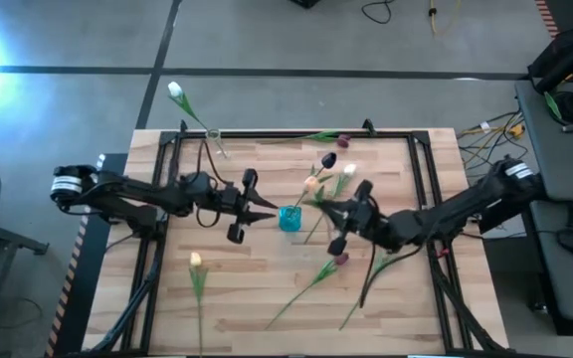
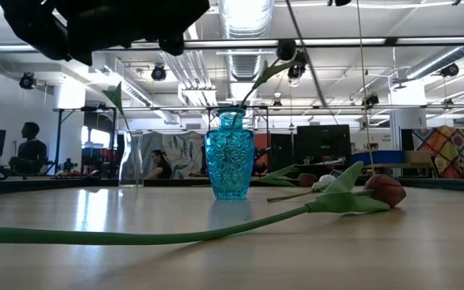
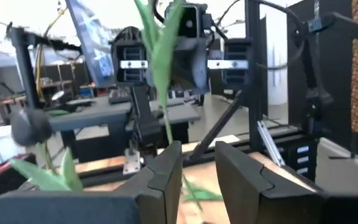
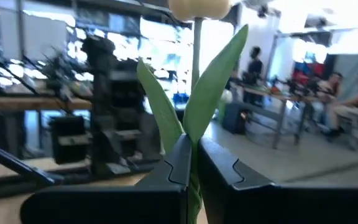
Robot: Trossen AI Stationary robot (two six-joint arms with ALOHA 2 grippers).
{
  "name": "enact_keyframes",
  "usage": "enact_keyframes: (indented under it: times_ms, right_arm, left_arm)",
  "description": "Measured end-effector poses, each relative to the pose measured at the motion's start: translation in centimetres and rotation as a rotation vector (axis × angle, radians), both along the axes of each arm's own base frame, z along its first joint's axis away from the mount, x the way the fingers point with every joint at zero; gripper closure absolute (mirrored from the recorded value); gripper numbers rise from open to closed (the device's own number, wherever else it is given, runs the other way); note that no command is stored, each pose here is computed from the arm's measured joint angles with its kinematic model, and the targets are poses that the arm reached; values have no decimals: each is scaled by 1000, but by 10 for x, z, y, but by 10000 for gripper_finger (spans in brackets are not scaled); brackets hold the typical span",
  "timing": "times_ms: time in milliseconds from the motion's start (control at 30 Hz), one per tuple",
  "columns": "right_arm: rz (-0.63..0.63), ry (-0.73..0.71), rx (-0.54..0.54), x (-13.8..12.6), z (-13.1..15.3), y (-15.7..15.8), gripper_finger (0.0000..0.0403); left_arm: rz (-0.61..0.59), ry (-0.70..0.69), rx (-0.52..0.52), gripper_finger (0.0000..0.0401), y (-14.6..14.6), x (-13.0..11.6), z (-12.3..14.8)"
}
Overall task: Sort flowers into vase by color
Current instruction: Put the right orange flower into the transparent vase
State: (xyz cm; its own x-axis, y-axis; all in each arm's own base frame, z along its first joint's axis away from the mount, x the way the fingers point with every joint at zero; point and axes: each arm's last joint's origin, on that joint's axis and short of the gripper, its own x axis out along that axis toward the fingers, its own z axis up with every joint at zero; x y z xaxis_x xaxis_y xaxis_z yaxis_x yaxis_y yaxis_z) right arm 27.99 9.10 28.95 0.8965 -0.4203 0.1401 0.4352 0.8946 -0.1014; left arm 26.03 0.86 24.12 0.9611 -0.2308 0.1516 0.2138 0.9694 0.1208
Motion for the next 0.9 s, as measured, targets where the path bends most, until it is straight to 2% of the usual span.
enact_keyframes:
  times_ms: [167,333,533,900]
  right_arm:
    - [29,-59,-27,20,-8,9,390]
    - [64,-73,-47,39,-8,17,390]
    - [71,-69,-64,59,-9,26,390]
    - [80,-70,-78,76,-10,28,390]
  left_arm:
    - [-16,-77,-3,274,-4,6,-2]
    - [-25,-62,-27,239,-4,16,-5]
    - [-106,-72,-26,233,-11,25,-1]
    - [-111,-84,-38,236,-12,26,3]
